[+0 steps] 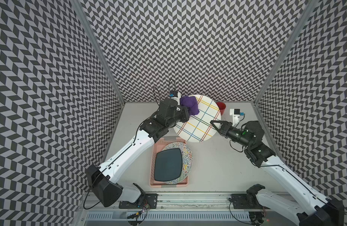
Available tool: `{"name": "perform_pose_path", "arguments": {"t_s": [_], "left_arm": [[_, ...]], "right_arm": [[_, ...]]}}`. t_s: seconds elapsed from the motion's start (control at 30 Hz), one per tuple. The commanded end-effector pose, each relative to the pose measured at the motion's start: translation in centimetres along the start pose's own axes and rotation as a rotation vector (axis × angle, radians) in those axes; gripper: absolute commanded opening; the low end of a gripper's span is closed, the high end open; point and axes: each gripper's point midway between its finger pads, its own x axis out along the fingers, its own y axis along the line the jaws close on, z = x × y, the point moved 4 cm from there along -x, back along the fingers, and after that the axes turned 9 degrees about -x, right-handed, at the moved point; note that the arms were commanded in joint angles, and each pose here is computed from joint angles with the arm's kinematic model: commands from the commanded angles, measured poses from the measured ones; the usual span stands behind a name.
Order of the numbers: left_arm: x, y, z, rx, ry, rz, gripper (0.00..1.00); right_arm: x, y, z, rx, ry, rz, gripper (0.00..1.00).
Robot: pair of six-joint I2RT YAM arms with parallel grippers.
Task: Wipe the wet plate dry
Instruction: Wipe the plate with towel.
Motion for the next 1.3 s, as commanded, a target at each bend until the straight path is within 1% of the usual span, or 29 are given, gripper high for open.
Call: {"name": "perform_pose_path", "arguments": {"t_s": [0.0,0.07,0.13,0.17,0.2,0.27,0.33,0.37,0.43,0.5,0.57,0.6,0.67,0.73,0.77,0.83,0.9,0.97,1.03,1.1,1.13,1.2,1.27], "left_arm": [[-1.4,-1.3,-1.9,0.022,0.078,-0.078,0.00],[-1.5,-2.3,-4.0,0.056,0.137,-0.127,0.00],[-1.2,-2.9,-6.3,0.088,0.211,-0.161,0.00],[-1.2,-2.8,-7.1,0.093,0.237,-0.160,0.00],[-1.1,-2.1,-7.2,0.090,0.237,-0.132,0.00],[-1.3,0.9,-5.5,0.047,0.184,-0.025,0.00],[-2.3,5.6,-1.9,-0.057,0.094,0.082,0.00],[-2.8,6.9,-0.5,-0.079,0.060,0.094,0.00],[-3.2,7.9,1.3,-0.083,0.018,0.103,0.00],[-2.9,7.2,2.0,-0.068,0.019,0.079,0.00],[-1.6,5.5,1.2,-0.058,0.070,0.001,0.00],[-1.1,4.0,0.6,-0.031,0.086,-0.048,0.00],[-0.5,0.0,-1.4,0.068,0.115,-0.144,0.00],[-0.4,-3.0,-3.6,0.147,0.149,-0.209,0.00],[-0.5,-3.4,-4.3,0.157,0.159,-0.216,0.00],[-1.0,-2.5,-5.1,0.138,0.167,-0.193,0.00],[-2.1,-1.2,-5.8,0.153,0.163,-0.161,0.00],[-2.9,0.4,-7.1,0.191,0.180,-0.124,0.00],[-3.2,2.8,-7.7,0.175,0.208,-0.030,0.00],[-3.0,5.6,-7.1,0.131,0.198,0.070,0.00],[-3.0,6.9,-6.1,0.088,0.170,0.103,0.00],[-3.1,8.2,-2.8,0.021,0.086,0.124,0.00],[-3.0,8.5,0.7,-0.034,0.008,0.131,0.00]], "right_arm": [[-1.3,6.8,5.1,-0.071,-0.242,0.241,0.00],[-1.3,7.1,5.8,-0.067,-0.284,0.255,0.00],[-1.0,7.4,6.3,-0.068,-0.301,0.272,0.00],[-0.8,7.6,6.4,-0.070,-0.298,0.276,0.00],[-0.8,7.8,6.5,-0.075,-0.296,0.283,0.00],[-0.8,8.2,6.4,-0.084,-0.277,0.300,0.00],[-1.1,8.6,5.8,-0.100,-0.240,0.312,0.00],[-1.2,8.9,5.3,-0.116,-0.221,0.323,0.00],[-1.2,9.1,4.1,-0.144,-0.172,0.324,0.00],[-1.1,9.8,2.6,-0.185,-0.123,0.335,0.00],[-0.9,10.3,1.2,-0.211,-0.077,0.346,0.00],[-0.7,10.6,0.8,-0.222,-0.063,0.357,0.00],[-0.4,11.0,0.8,-0.223,-0.061,0.370,0.00],[-0.2,10.9,1.7,-0.204,-0.116,0.353,0.00],[-0.3,10.9,2.5,-0.193,-0.164,0.342,0.00],[-0.5,10.6,4.3,-0.160,-0.253,0.301,0.00],[-0.6,10.0,6.0,-0.137,-0.316,0.269,0.00],[-0.6,9.7,7.3,-0.133,-0.351,0.277,0.00],[-0.1,9.6,7.8,-0.128,-0.350,0.282,0.00],[0.8,10.4,6.8,-0.159,-0.262,0.335,0.00],[1.2,10.8,6.2,-0.182,-0.212,0.359,0.00],[2.4,11.4,4.4,-0.218,-0.127,0.380,0.00],[3.4,12.3,2.8,-0.246,-0.055,0.400,0.00]]}}
